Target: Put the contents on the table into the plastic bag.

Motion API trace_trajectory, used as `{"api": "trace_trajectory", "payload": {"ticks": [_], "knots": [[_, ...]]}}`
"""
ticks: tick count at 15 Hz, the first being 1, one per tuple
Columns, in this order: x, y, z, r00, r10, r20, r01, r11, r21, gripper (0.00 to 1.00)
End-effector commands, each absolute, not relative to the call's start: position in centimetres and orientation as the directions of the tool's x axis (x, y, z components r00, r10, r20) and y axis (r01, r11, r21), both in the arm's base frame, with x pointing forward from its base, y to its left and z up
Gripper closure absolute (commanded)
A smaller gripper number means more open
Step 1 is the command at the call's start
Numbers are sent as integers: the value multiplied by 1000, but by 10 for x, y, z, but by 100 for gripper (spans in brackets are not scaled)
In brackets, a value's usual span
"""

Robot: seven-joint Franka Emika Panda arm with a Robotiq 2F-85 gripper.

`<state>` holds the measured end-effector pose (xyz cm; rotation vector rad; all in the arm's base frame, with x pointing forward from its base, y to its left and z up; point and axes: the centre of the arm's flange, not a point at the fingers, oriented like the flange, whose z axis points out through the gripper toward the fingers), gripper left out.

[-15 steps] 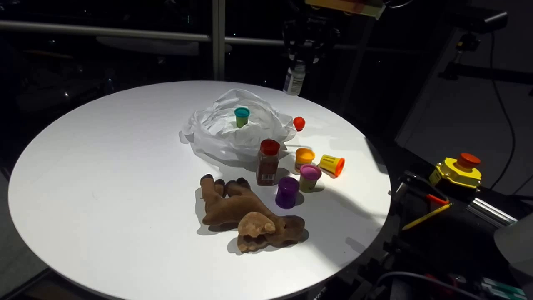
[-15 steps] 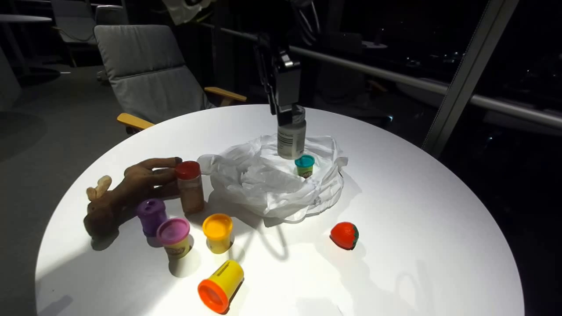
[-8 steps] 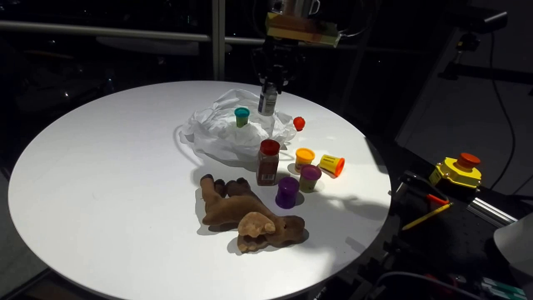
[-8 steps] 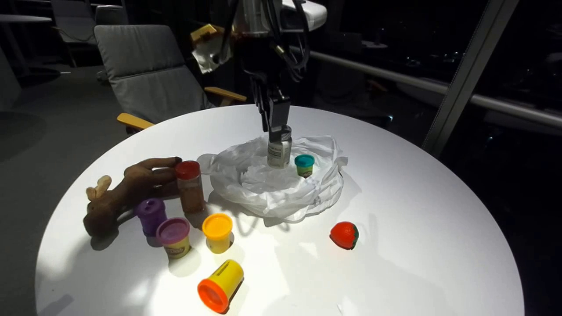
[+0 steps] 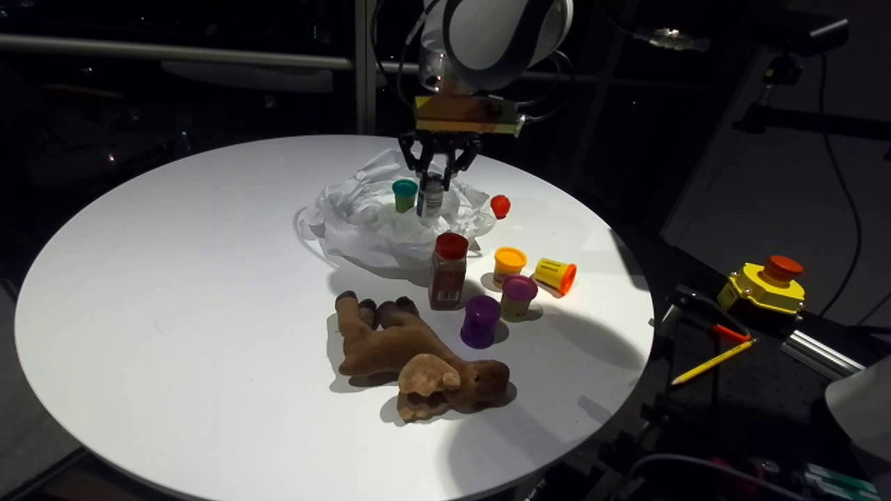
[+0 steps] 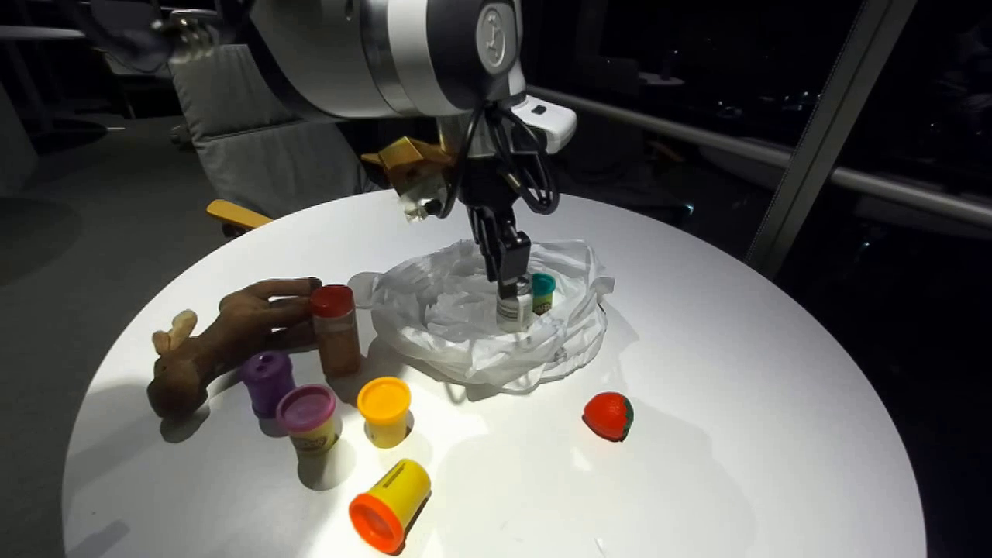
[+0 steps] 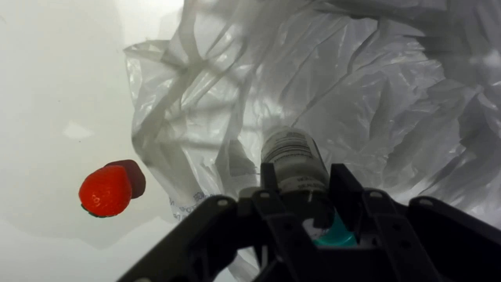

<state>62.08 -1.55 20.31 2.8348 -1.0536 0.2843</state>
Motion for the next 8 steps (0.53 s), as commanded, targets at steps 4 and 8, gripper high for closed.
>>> {"api": "trace_trajectory", "payload": {"ticks": [4,8], "knots": [[636,-72,191,690,-665,286,-705,-708,54,85],[629,-88,221,679,-688,256,-714,-700,11,22]]}}
